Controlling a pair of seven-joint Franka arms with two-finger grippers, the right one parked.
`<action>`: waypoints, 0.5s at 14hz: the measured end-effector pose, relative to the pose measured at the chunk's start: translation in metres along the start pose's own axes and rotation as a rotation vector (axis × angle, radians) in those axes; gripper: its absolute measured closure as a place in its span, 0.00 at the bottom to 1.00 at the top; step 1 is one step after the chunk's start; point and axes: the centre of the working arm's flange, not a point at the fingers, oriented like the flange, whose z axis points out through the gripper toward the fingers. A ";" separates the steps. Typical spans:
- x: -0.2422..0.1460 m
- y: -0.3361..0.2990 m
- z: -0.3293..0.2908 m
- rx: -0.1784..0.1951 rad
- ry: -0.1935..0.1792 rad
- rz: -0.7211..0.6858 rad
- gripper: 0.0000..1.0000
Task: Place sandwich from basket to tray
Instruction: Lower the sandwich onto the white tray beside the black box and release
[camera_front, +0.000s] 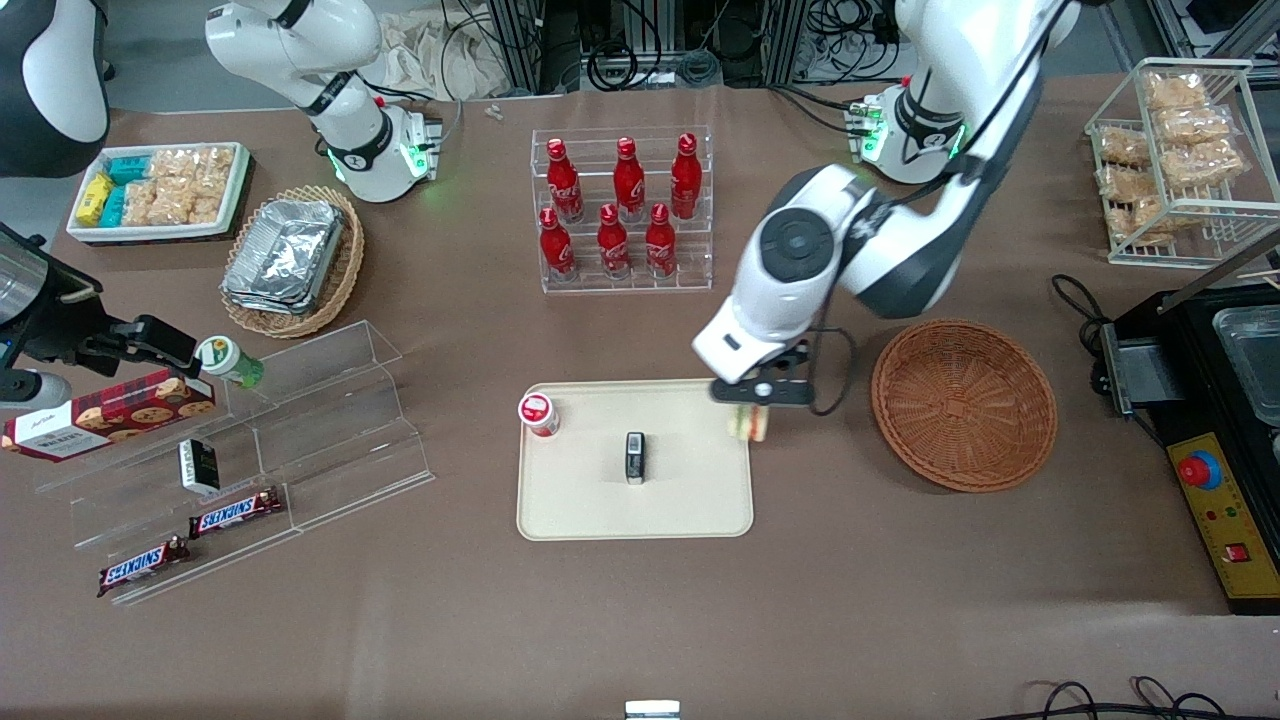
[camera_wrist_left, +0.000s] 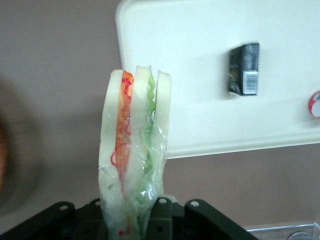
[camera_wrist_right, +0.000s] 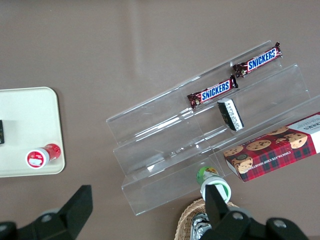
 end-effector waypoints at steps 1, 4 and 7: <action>0.005 0.008 0.019 -0.004 -0.005 0.013 0.80; 0.024 0.008 0.073 0.007 -0.006 0.024 0.80; 0.039 0.005 0.106 0.019 -0.005 0.019 0.80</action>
